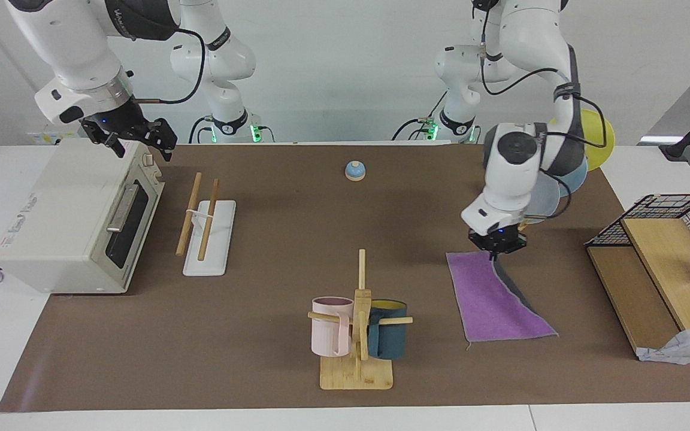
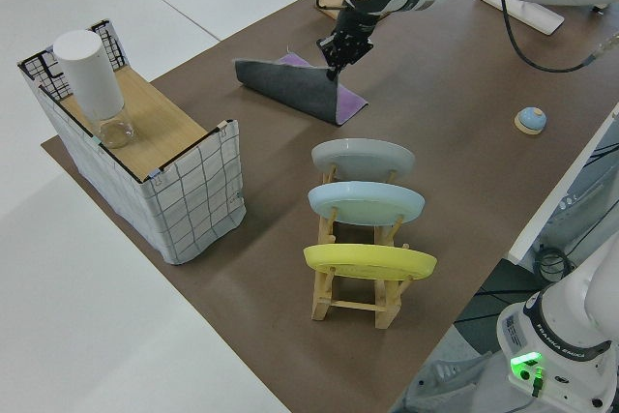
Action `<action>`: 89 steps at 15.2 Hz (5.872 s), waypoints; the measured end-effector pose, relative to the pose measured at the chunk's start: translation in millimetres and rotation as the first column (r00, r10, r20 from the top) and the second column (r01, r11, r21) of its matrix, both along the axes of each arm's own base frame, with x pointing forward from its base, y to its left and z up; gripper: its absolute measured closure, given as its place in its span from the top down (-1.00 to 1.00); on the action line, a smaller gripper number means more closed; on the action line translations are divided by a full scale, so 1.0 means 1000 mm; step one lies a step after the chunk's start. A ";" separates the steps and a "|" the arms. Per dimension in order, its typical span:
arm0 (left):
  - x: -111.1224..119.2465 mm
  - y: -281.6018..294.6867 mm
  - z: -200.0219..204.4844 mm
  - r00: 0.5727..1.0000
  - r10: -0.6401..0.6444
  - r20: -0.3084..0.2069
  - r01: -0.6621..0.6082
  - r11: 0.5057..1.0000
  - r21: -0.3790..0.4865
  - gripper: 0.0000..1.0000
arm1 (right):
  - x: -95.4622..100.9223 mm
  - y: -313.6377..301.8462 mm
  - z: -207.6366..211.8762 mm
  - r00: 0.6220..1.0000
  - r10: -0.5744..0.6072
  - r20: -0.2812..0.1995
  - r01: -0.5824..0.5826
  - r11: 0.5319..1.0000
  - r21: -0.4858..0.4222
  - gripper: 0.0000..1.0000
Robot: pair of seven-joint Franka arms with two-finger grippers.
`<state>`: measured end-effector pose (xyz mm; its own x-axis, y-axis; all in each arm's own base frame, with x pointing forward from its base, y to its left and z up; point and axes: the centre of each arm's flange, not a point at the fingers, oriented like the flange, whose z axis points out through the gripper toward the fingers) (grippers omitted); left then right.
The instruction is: Fold towel and hang on rack
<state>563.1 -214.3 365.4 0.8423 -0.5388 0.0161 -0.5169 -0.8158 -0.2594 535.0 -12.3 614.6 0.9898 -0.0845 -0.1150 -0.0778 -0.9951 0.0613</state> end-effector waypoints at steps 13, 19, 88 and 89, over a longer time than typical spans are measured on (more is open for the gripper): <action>-0.008 0.001 -0.017 0.988 0.140 -0.064 -0.145 0.986 -0.082 0.81 | 0.000 0.000 0.000 1.000 0.000 0.000 0.000 1.000 0.000 1.00; 0.027 0.095 -0.001 0.946 0.284 -0.153 -0.320 0.886 -0.335 1.00 | 0.000 0.000 0.000 1.000 0.000 0.000 0.000 1.000 0.000 1.00; -0.091 -0.160 0.230 -0.680 0.360 -0.638 -0.583 -0.794 0.174 -0.96 | -0.003 0.184 -0.013 0.238 -0.751 -0.616 0.958 0.077 0.277 1.00; -0.092 -0.160 0.230 -0.690 0.349 -0.635 -0.571 -0.801 0.180 -0.96 | -0.008 0.187 -0.020 0.232 -0.755 -0.614 0.959 0.072 0.274 1.00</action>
<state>470.8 -374.3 595.0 -0.2804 0.7331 -0.6196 0.9378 0.3468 -0.0141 527.2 175.1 594.3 0.1677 -0.6779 -0.7157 -0.9823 -0.0532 -0.1797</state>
